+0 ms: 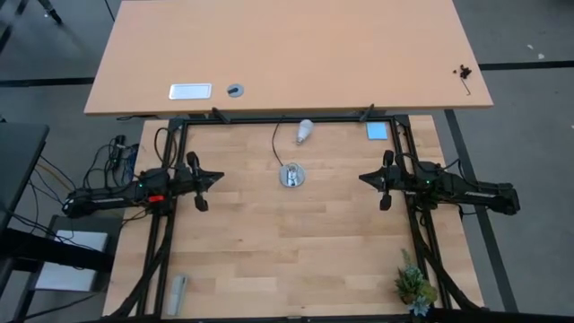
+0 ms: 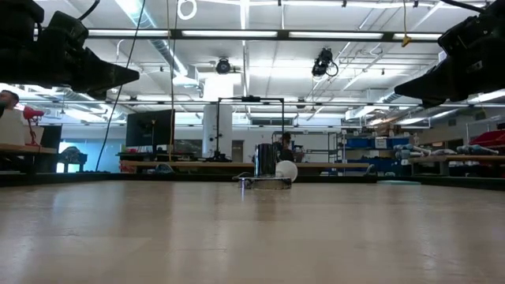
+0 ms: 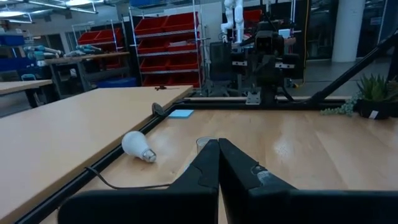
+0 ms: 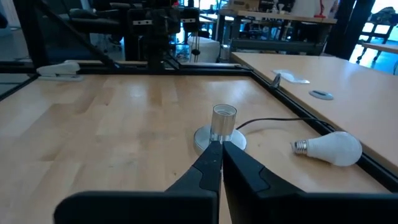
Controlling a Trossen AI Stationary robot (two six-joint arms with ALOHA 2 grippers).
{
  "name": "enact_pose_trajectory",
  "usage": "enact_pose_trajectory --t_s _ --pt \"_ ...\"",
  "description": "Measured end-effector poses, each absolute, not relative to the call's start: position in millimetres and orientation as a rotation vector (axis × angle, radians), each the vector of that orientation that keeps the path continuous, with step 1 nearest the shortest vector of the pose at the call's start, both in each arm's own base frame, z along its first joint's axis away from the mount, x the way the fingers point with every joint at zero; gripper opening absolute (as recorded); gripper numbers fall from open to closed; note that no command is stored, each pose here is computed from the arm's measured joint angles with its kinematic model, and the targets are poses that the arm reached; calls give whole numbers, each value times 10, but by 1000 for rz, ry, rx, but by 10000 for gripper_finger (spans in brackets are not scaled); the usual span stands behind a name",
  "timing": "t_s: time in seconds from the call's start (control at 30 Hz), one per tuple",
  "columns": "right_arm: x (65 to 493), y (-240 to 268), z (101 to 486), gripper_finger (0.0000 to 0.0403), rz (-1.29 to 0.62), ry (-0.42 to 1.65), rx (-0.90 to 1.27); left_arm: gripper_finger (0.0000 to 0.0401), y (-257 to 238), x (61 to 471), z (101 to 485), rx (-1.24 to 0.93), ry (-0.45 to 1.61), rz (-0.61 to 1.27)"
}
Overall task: Screw lightbulb
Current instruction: Return to Home Position
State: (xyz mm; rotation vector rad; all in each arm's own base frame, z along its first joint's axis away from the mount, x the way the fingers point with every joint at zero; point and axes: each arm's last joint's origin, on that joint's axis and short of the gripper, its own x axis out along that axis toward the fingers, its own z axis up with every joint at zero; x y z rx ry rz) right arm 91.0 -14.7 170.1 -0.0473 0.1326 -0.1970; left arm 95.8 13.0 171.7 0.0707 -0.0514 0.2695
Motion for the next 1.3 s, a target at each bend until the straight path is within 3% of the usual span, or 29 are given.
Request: enact_pose_trajectory --t_s 1.3 --pt "910 -147 1701 25 -197 132 -47 7 129 957 1727 70 -60 268"
